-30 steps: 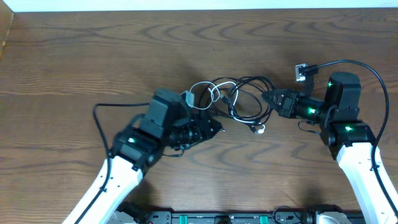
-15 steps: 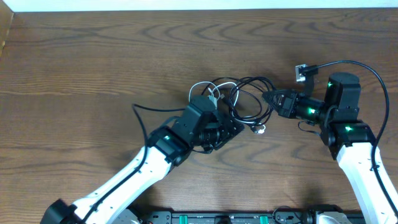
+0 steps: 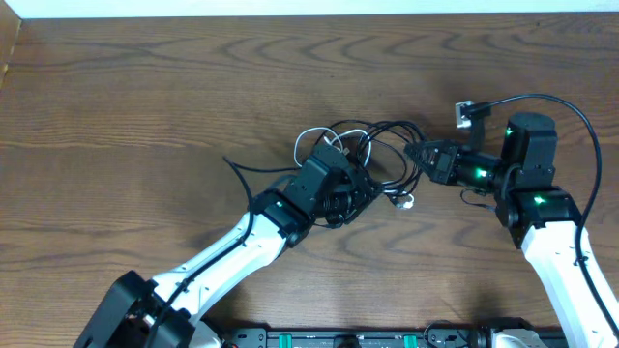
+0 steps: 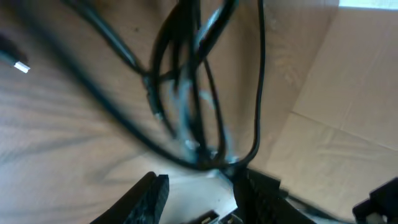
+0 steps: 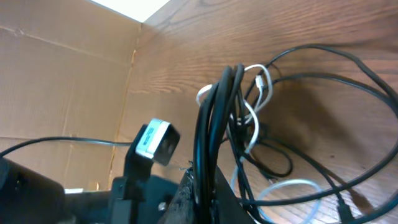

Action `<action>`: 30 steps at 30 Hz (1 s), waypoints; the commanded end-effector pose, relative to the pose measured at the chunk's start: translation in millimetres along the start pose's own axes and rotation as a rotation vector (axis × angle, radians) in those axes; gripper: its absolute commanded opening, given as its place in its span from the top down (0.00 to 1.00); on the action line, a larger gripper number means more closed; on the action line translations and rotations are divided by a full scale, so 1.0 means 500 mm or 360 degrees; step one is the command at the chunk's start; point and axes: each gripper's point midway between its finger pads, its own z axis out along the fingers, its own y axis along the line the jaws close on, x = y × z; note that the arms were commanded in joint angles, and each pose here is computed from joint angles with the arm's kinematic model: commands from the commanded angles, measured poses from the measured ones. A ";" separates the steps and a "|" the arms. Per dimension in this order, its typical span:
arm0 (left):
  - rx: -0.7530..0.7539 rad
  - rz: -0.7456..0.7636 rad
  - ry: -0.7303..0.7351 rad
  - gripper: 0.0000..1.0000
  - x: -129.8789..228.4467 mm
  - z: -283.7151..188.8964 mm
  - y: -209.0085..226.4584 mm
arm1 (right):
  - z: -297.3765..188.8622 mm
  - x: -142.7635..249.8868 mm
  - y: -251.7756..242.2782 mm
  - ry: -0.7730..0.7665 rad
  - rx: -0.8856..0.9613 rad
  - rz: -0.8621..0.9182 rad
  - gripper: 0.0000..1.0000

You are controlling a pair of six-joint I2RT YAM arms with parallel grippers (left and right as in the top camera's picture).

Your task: Untangle cables

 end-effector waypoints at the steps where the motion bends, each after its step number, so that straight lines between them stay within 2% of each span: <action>1: -0.0017 -0.0016 -0.0064 0.58 -0.018 0.014 0.009 | 0.006 0.011 0.018 0.0031 -0.0036 -0.0029 0.99; 6: -0.0037 -0.0020 -0.0100 0.77 -0.027 0.017 0.017 | 0.012 0.018 0.024 0.0052 -0.0048 -0.0038 0.99; 8: -0.0039 -0.0020 -0.0109 0.92 -0.029 0.017 0.017 | 0.012 0.018 0.024 0.0052 -0.0048 -0.0038 0.99; 15: -0.0041 0.0096 -0.0099 0.92 -0.027 0.017 0.017 | 0.011 0.012 -0.004 0.0012 0.0076 -0.0089 0.99; 18: -0.0025 0.0138 -0.0025 0.92 -0.011 0.018 0.013 | 0.004 0.010 -0.061 -0.0035 0.0319 -0.0031 0.99; 19: -0.0013 0.0186 0.0026 0.92 0.000 0.018 0.011 | -0.009 0.012 -0.111 -0.0068 0.0539 0.0018 0.99; 23: 0.0026 0.0309 0.0129 0.92 0.023 0.014 0.004 | -0.054 0.023 -0.199 -0.0113 0.0963 0.0085 0.99; 27: 0.0101 0.0405 0.0211 0.92 0.037 0.006 -0.013 | -0.090 0.036 -0.245 -0.0118 0.1214 0.0119 0.99; 30: 0.0225 0.0471 0.0283 0.92 0.046 -0.003 -0.043 | -0.096 0.045 -0.255 -0.0098 0.1261 0.0132 0.96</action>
